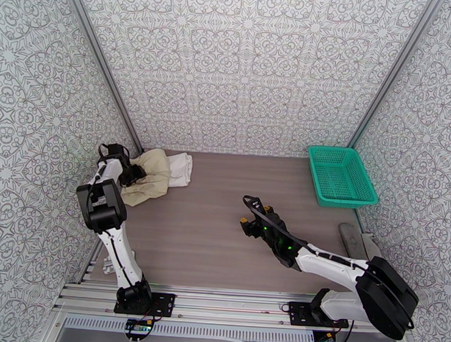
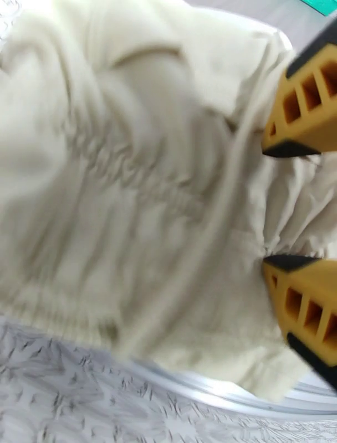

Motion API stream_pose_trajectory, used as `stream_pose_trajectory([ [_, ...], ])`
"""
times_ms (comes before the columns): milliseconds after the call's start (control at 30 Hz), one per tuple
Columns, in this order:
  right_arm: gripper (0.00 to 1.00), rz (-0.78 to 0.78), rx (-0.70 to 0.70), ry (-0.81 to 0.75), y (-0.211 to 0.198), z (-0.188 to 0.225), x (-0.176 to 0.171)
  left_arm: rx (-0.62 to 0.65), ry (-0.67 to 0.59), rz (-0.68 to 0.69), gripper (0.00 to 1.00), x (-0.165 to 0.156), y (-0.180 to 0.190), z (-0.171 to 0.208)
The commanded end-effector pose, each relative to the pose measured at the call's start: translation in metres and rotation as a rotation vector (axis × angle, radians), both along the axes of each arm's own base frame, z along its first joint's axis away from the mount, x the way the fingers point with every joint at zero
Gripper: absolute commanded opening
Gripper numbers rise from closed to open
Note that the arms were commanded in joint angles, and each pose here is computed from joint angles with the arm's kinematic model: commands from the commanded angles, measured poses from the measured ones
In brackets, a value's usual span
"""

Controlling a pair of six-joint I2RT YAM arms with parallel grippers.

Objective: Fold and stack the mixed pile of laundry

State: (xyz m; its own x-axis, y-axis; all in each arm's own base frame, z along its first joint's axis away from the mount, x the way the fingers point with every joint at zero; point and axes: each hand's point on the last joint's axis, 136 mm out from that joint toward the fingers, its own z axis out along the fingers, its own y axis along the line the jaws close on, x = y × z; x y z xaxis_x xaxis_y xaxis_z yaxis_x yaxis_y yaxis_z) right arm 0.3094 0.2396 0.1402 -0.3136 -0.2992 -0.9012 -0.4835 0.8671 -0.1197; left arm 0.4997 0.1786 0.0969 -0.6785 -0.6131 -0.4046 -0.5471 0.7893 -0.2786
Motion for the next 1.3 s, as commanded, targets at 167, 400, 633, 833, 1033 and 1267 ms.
stream_pose_trajectory([
  [167, 0.85, -0.030, 0.038, 0.013, -0.009, 0.003, -0.003, 0.040, -0.092, 0.072, 0.36, -0.064, -0.044, 0.036],
  [400, 0.85, -0.019, 0.043, 0.011, -0.008, 0.004, -0.003, -0.005, 0.043, 0.106, 0.01, -0.117, -0.061, -0.038],
  [633, 0.85, -0.008, 0.053, 0.015, -0.003, 0.004, -0.001, -0.055, 0.107, 0.088, 0.00, -0.089, -0.050, -0.079],
  [833, 0.85, -0.010, 0.060, 0.020, -0.005, 0.005, -0.003, -0.093, 0.125, 0.095, 0.00, -0.055, -0.032, -0.094],
  [1033, 0.85, -0.055, 0.038, -0.001, -0.019, 0.010, -0.002, -0.102, 0.118, 0.097, 0.00, -0.029, -0.010, -0.090],
  [1267, 0.86, -0.144, 0.016, -0.022, -0.058, 0.026, 0.000, -0.146, 0.119, 0.081, 0.00, -0.013, -0.003, -0.102],
])
